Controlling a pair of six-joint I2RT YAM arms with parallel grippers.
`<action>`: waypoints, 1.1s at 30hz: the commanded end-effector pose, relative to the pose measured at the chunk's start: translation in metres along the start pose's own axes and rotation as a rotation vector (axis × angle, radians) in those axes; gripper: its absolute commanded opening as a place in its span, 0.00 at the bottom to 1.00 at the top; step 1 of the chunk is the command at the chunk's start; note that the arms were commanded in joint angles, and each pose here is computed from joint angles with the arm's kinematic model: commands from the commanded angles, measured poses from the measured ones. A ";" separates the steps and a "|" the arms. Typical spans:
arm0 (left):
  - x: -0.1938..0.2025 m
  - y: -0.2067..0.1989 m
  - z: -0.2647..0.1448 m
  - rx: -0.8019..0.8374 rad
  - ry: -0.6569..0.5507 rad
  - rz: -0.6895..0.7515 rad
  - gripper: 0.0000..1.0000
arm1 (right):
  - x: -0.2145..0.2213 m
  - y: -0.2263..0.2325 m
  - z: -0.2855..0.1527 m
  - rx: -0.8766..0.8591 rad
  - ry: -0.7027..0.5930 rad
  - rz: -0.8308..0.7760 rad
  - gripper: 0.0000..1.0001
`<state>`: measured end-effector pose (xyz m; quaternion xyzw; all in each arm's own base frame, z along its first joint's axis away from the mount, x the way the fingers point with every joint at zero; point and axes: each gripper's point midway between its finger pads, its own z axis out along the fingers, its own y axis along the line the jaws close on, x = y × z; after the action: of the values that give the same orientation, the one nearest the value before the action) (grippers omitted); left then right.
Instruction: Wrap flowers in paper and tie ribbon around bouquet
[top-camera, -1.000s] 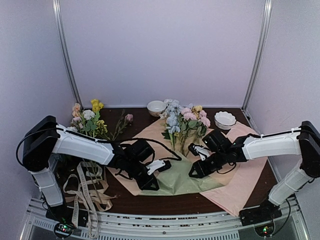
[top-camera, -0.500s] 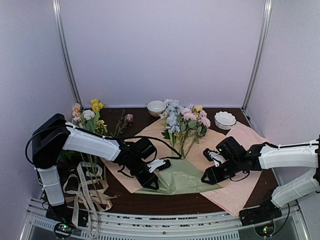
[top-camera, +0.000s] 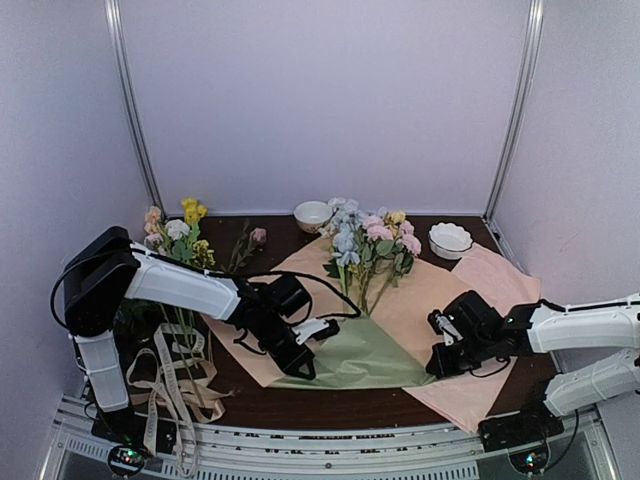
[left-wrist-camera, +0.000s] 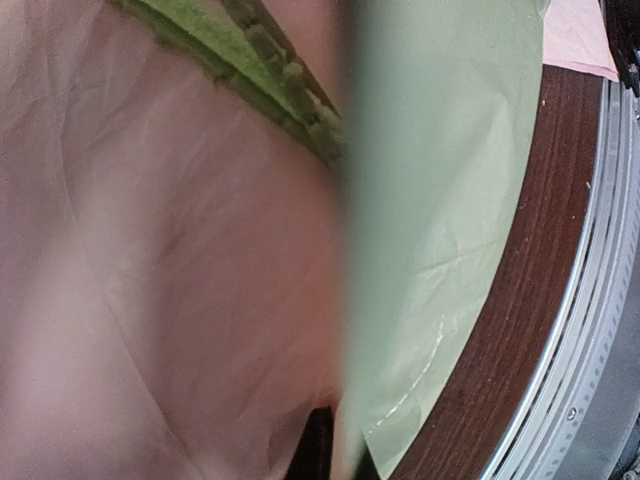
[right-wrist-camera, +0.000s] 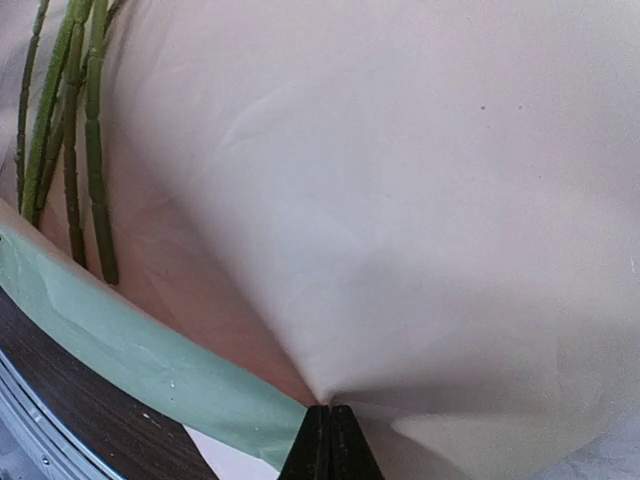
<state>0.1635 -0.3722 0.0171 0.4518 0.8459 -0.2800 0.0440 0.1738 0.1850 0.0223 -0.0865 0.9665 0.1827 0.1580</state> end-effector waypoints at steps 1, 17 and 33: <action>0.006 0.015 0.001 -0.030 0.030 -0.023 0.00 | 0.001 -0.020 -0.001 0.089 -0.033 0.064 0.00; 0.009 0.014 0.003 -0.013 0.061 -0.028 0.00 | -0.066 0.016 -0.073 0.094 -0.238 -0.075 0.24; 0.010 0.014 0.003 -0.014 0.073 -0.029 0.00 | -0.013 0.086 0.017 -0.157 0.043 -0.183 0.00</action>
<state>0.1665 -0.3680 0.0167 0.4481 0.8491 -0.2784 0.0246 0.1705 0.2949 0.0609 -0.2252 0.9187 0.2765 0.1697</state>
